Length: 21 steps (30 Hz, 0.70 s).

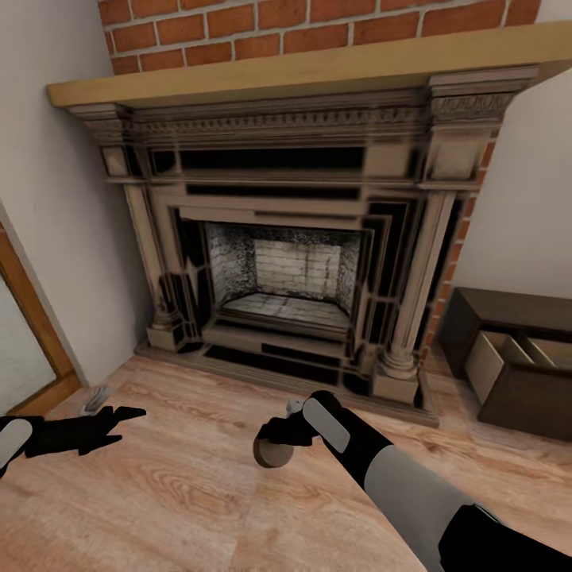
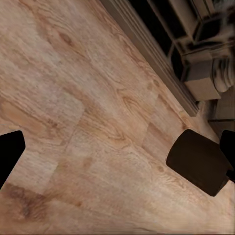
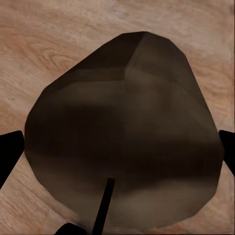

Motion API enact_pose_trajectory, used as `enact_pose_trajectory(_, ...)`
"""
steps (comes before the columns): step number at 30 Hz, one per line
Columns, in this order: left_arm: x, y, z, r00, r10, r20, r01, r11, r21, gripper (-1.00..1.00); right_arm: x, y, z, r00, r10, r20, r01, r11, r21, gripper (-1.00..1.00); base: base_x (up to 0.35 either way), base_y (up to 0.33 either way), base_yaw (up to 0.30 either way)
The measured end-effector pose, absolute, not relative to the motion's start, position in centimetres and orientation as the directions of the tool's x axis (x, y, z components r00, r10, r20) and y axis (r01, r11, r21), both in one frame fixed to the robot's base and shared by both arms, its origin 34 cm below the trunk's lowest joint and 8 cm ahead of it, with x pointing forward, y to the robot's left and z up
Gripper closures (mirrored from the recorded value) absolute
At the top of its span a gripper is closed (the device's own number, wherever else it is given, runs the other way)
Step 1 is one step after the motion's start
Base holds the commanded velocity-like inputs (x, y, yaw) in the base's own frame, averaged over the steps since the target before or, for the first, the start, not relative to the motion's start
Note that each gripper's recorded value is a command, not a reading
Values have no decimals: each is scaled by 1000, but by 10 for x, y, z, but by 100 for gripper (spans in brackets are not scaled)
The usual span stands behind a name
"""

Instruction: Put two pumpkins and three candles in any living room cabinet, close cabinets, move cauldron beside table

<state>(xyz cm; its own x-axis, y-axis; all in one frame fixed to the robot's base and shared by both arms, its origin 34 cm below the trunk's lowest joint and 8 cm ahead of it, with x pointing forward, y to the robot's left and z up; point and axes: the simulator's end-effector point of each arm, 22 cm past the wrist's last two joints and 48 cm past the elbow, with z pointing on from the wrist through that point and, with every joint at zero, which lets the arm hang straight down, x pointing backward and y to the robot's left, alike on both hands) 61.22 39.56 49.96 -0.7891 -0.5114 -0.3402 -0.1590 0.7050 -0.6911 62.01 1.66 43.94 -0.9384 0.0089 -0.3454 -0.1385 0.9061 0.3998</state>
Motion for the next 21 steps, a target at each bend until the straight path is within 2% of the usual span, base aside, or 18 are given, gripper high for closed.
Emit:
enact_pose_trajectory(11, 616, 391, 506, -789, -494, -365, -138, 721, -679, -100, 620, 16, 440, -938, 8, -346, -139, 906, 399, 100, -81, -267, -282)
enact_pose_trajectory(21, 614, 403, 495, -788, -497, -363, -188, 756, -628, -100, 621, 17, 440, -938, 10, -348, -138, 906, 400, 100, -1, -304, -29)
